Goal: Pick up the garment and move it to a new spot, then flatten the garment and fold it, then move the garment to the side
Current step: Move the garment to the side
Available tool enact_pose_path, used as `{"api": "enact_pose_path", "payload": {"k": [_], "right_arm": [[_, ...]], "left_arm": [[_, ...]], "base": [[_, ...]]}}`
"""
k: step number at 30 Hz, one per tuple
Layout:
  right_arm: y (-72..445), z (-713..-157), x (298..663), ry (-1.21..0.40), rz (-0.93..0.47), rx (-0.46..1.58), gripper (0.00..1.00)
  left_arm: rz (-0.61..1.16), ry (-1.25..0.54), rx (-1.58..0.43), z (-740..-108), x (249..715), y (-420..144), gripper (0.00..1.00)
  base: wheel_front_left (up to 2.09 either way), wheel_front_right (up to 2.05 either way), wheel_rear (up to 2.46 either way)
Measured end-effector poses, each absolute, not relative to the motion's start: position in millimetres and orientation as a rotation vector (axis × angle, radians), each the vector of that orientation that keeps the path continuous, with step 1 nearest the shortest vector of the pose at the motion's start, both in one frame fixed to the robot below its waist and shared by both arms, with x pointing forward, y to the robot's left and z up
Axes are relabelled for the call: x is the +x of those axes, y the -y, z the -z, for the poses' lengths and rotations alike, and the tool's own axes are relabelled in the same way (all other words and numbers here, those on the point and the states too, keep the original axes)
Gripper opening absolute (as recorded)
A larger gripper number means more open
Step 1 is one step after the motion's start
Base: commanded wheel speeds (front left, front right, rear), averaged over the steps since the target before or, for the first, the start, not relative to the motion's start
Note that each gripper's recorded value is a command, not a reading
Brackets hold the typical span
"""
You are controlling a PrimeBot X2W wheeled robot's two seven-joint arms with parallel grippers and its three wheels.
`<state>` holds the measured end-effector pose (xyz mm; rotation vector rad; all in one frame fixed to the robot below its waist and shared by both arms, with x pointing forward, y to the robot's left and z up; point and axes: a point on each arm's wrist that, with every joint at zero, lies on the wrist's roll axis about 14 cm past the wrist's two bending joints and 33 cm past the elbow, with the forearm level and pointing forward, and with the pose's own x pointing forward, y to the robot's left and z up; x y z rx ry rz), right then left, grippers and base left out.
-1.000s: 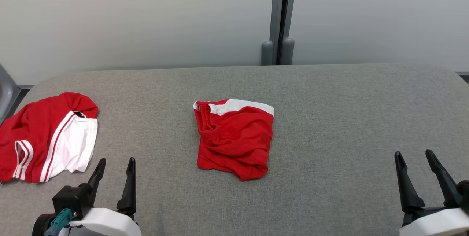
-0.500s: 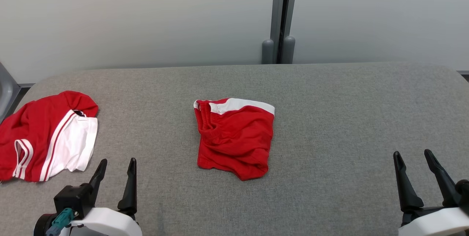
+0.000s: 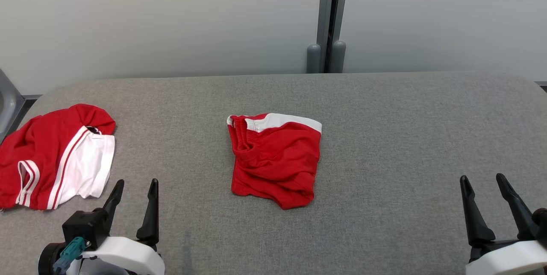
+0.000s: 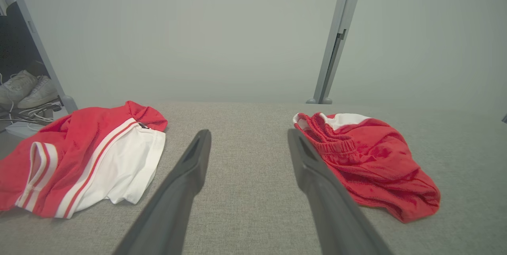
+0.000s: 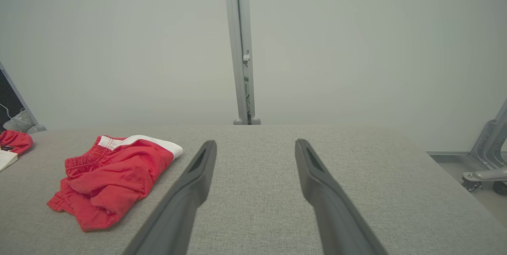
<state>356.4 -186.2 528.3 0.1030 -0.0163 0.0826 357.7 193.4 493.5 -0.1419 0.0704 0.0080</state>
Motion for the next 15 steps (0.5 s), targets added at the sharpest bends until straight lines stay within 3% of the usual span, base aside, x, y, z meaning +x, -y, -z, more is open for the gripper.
{"api": "enact_pose_path", "payload": {"k": [6,15], "right_arm": [[186,-531,368,0.022,-0.087,0.101,1.0],[161,-518,417,-0.02,-0.184,0.1,1.0]], "left_arm": [[-0.018,-0.042,-0.148,-501,363,-196,1.0],[-0.087,0.007,-0.168,-510,369,-215,1.0]], "base": [[0.0,0.0,0.0],[0.0,0.0,0.0]]}}
